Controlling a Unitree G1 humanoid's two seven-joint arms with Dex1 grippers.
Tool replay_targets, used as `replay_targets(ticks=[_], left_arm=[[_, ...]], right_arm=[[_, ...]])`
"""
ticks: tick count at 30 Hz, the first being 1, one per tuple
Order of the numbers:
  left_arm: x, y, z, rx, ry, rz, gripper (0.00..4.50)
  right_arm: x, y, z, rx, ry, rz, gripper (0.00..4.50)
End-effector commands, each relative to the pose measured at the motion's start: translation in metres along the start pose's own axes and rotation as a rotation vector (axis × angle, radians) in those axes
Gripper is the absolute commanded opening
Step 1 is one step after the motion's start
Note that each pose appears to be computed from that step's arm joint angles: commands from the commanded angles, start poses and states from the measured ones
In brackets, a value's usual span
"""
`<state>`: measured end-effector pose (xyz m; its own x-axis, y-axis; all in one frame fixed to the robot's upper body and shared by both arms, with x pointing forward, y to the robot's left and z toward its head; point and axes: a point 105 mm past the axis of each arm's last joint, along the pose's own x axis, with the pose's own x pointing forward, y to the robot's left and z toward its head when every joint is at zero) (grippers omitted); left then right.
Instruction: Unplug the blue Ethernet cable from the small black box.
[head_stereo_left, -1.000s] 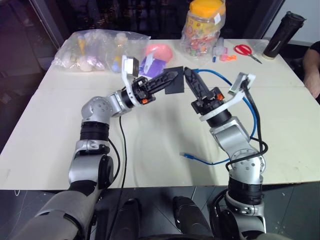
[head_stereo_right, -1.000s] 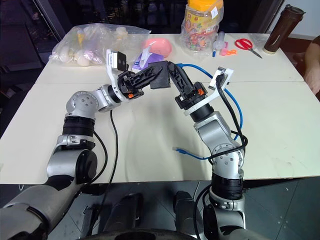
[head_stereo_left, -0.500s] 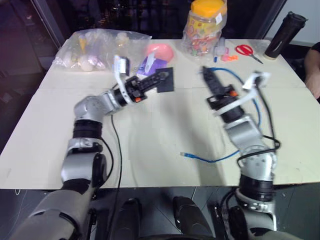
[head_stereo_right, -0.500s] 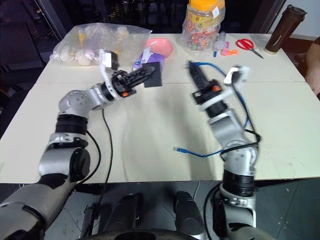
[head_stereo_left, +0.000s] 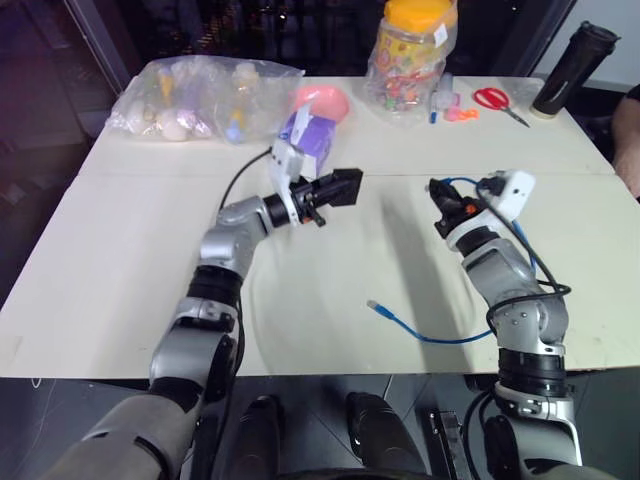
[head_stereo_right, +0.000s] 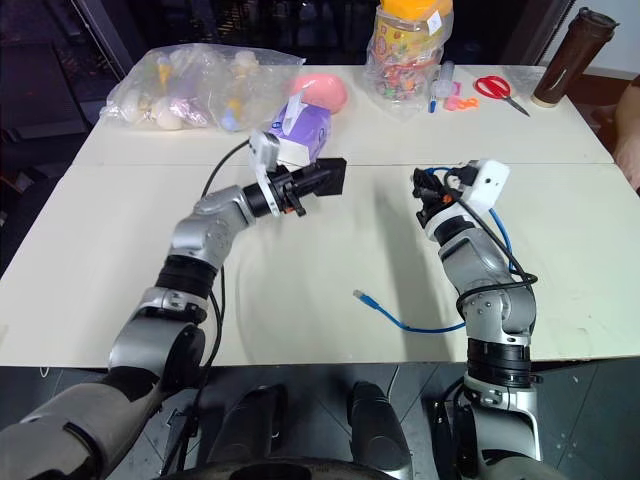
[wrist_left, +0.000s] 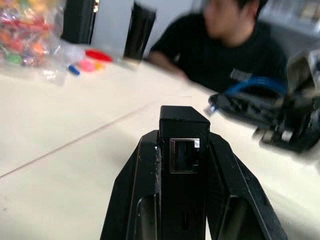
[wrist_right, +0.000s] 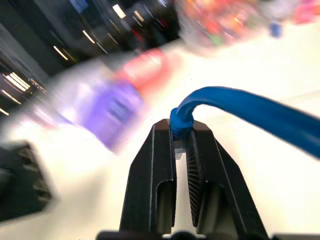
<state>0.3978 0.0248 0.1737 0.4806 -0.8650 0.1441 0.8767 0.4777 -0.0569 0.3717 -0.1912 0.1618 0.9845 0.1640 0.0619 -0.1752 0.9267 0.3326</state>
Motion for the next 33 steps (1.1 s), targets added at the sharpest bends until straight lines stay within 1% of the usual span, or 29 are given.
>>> replay_targets(ticks=[1,2,4,5,6,7,8,11,12,14,18,21,23,26,29,33], left_arm=[[0.006,-0.007,0.014,0.152,-0.086,0.032,0.50],[0.007,-0.008,0.012,0.163,-0.088,0.036,0.50],[0.008,-0.010,0.006,0.167,-0.088,0.045,0.50],[0.009,-0.011,0.002,0.166,-0.084,0.051,0.50],[0.009,-0.013,-0.003,0.177,-0.072,0.048,0.50],[0.010,-0.012,-0.009,0.177,-0.061,0.060,0.50],[0.010,-0.010,-0.013,0.175,-0.054,0.076,0.50],[0.013,-0.007,-0.019,0.173,-0.051,0.102,0.50],[0.014,-0.006,-0.020,0.174,-0.050,0.103,0.50],[0.015,-0.006,-0.023,0.182,-0.044,0.105,0.50],[0.014,-0.004,-0.039,0.189,0.009,0.102,0.50],[0.013,-0.003,-0.041,0.189,0.010,0.102,0.50],[0.011,-0.002,-0.046,0.180,0.025,0.097,1.54],[0.008,-0.001,-0.053,0.187,0.055,0.098,2.75],[0.006,-0.001,-0.049,0.189,0.061,0.074,3.92],[-0.009,0.004,-0.038,0.210,0.076,0.043,3.92]], right_arm=[[0.001,0.000,0.003,-0.075,-0.023,0.006,0.03],[0.001,-0.002,0.003,-0.076,-0.023,0.000,0.03],[0.002,-0.004,0.001,-0.082,-0.018,-0.002,0.86],[0.002,-0.007,-0.002,-0.088,-0.008,-0.014,1.14],[0.002,-0.011,-0.004,-0.104,0.005,-0.024,1.66],[0.001,-0.014,-0.007,-0.108,0.017,-0.036,2.07],[0.001,-0.015,-0.010,-0.117,0.033,-0.035,2.66],[-0.002,-0.010,-0.015,-0.124,0.062,-0.006,4.14],[-0.004,-0.006,-0.017,-0.121,0.065,0.011,4.47],[-0.006,0.000,-0.018,-0.108,0.070,0.035,4.47],[-0.020,0.027,-0.023,-0.043,0.088,0.172,4.47],[-0.024,0.030,-0.022,-0.033,0.087,0.183,4.47],[-0.025,0.025,-0.020,-0.034,0.078,0.160,4.50],[-0.027,0.018,-0.014,-0.041,0.057,0.134,4.50],[-0.029,0.021,-0.011,-0.061,0.052,0.161,4.50],[-0.036,0.022,-0.007,-0.087,0.055,0.190,4.50]])
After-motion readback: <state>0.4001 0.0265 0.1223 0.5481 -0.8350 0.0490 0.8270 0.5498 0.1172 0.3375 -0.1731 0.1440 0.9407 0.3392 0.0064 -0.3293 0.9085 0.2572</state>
